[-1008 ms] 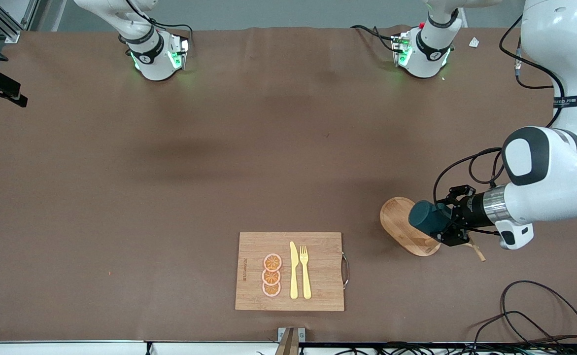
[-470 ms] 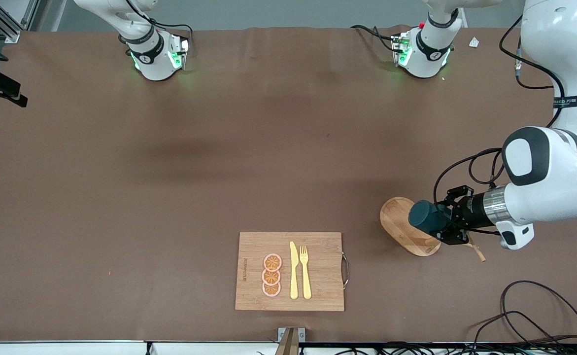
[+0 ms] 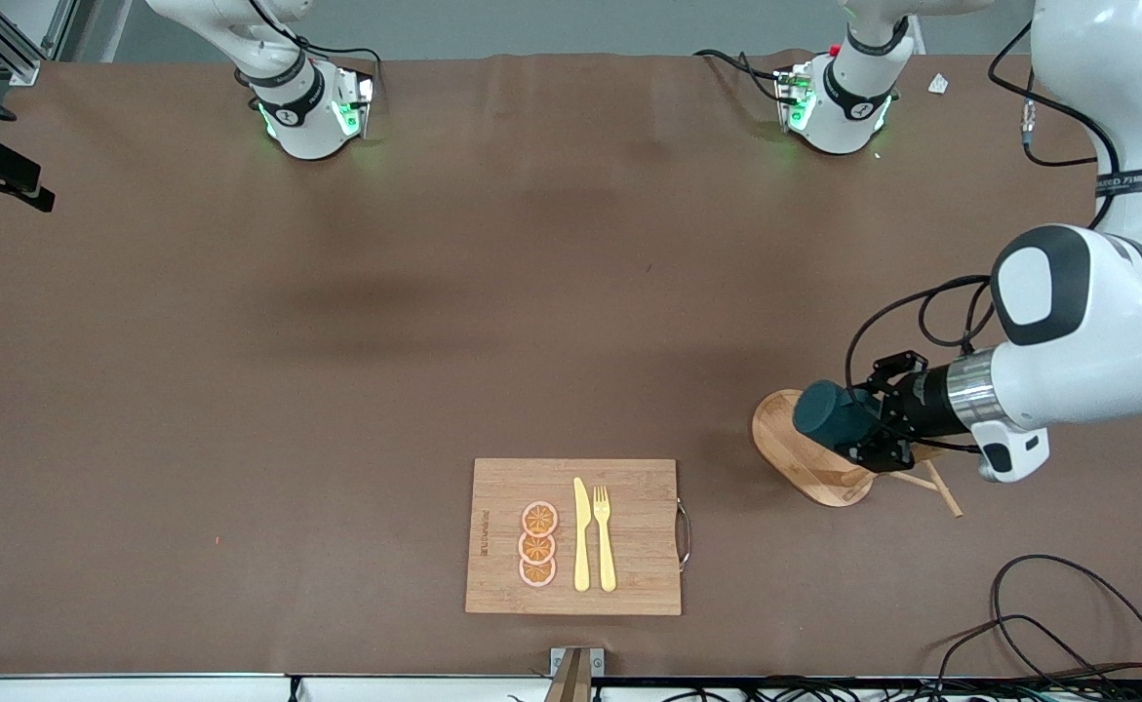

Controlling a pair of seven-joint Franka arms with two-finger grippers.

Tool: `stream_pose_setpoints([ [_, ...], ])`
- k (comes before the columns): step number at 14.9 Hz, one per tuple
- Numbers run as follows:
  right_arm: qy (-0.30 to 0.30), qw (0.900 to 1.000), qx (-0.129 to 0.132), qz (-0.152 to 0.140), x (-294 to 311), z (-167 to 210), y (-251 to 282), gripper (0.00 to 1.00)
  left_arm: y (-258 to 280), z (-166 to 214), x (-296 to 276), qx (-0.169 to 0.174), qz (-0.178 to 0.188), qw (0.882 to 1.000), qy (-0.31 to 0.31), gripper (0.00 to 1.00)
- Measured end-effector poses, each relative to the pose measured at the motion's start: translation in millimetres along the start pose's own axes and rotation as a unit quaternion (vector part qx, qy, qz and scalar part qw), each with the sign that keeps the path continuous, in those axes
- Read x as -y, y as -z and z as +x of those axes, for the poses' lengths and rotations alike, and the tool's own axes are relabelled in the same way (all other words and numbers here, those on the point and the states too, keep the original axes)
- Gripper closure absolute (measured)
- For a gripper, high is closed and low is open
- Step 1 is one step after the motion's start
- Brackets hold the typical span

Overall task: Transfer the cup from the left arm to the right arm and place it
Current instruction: 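Lift the teal mug off the stand with the left gripper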

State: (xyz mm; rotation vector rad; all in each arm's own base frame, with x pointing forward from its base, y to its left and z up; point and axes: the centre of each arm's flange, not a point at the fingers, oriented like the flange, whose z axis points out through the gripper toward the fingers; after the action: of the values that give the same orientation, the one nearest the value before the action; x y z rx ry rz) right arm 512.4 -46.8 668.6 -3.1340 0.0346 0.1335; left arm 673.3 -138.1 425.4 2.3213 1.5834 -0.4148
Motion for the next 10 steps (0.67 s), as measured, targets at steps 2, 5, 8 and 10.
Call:
stream_pose_setpoints([
  [2, 0.000, 1.000, 0.000, 0.000, 0.0, 0.0, 0.0, 0.00, -0.2, -38.4, -2.6, 0.000, 0.005, 1.000, -0.015, 0.17],
  [5, 0.000, 1.000, 0.000, 0.000, -0.1, 0.0, 0.0, 0.00, -23.1, -116.0, -4.2, -0.030, 0.030, 0.998, -0.050, 0.17],
  [8, 0.000, 1.000, 0.000, 0.000, 0.1, 0.0, 0.0, 0.00, -61.3, -207.3, 2.0, -0.077, 0.047, 0.988, -0.129, 0.17],
  [10, 0.000, 1.000, 0.000, 0.000, 0.1, 0.0, 0.0, 0.00, -86.6, -265.5, 11.3, -0.118, 0.046, 0.973, -0.193, 0.17],
])
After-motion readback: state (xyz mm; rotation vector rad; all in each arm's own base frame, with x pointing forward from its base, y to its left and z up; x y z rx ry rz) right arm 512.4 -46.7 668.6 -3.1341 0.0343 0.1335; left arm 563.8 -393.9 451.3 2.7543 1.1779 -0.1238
